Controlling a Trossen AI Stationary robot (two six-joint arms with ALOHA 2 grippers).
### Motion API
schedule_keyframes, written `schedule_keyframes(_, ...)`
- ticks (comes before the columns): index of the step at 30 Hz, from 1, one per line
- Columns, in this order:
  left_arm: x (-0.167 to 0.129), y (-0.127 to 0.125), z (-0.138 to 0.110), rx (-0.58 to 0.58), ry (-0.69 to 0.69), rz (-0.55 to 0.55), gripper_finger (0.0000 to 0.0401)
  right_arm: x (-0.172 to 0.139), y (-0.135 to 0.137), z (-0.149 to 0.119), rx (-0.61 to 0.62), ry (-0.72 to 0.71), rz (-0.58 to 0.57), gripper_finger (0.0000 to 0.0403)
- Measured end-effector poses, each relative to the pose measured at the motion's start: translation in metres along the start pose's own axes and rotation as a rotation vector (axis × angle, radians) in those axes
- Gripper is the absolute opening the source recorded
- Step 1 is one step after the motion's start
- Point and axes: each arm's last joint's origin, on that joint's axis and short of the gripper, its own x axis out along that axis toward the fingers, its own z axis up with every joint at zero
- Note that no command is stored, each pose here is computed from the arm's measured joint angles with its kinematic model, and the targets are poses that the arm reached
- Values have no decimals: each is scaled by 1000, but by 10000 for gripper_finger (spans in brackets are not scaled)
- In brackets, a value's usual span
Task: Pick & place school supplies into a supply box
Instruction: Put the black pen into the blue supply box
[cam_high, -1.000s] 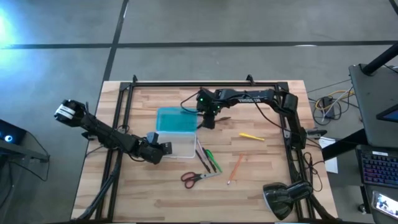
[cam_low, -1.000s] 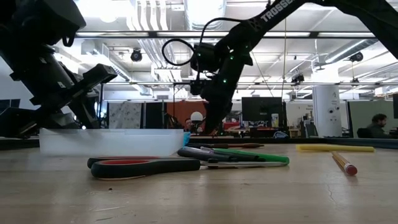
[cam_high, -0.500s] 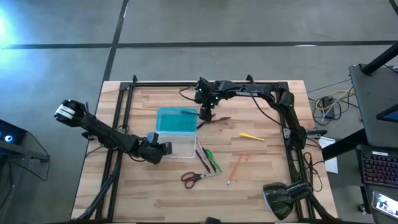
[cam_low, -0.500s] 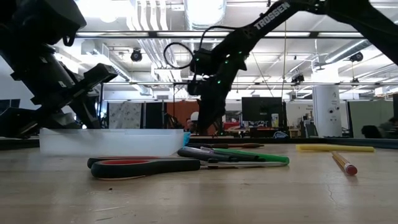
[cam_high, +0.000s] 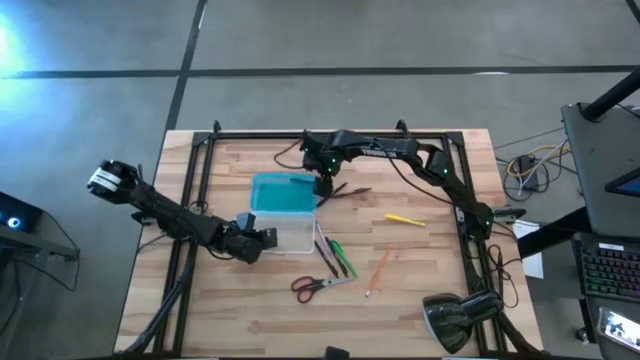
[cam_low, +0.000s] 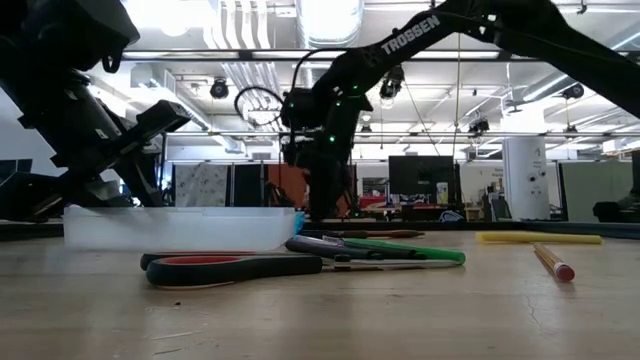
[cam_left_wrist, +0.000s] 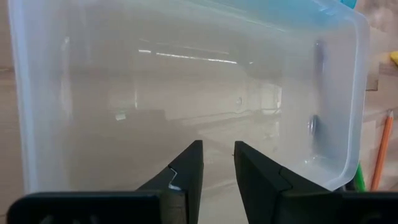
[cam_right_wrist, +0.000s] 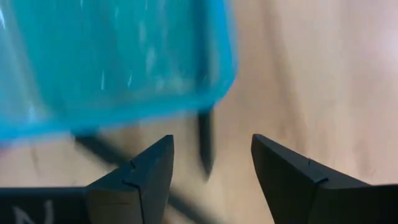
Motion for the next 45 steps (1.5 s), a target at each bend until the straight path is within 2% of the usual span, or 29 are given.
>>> schedule_keyframes(2, 0, 0, 0, -1, 1, -2, 76, -4, 0, -3, -23, 65, -8, 206)
schedule_keyframes(5, 0, 0, 0, -2, 1, -4, 76, -18, -5, -1, -23, 77, -71, 206)
schedule_keyframes(10, 0, 0, 0, 8, 1, -3, 76, -39, -8, 11, -13, -7, -76, 206)
schedule_keyframes(12, 0, 0, 0, 9, 0, -3, 76, -45, -5, 12, -13, -17, 6, 206)
schedule_keyframes(15, 0, 1, 0, 10, 0, -2, 76, -47, -4, 11, 30, -31, 222, 205)
schedule_keyframes(17, 0, 1, 0, 10, 0, -1, 76, -47, -5, 10, 61, -29, 269, 203)
schedule_keyframes(25, -1, 4, -4, -59, 33, 9, 76, -63, -20, 4, 128, -24, 160, 174)
schedule_keyframes(32, -14, -1, -23, -89, 92, -4, 76, -75, -38, -1, 161, -42, 141, 153)
schedule_keyframes(38, -35, -1, -33, -148, 3, 83, 76, -68, -52, -12, 185, -5, 138, 140)
schedule_keyframes(41, -41, -4, -33, -135, -13, 126, 76, -61, -54, -17, 175, 21, 143, 134)
schedule_keyframes(43, -43, -7, -31, -110, -58, 109, 76, -58, -53, -19, 158, 33, 157, 131)
schedule_keyframes(45, -49, -15, -27, -80, -117, 35, 76, -56, -52, -20, 141, 37, 163, 129)
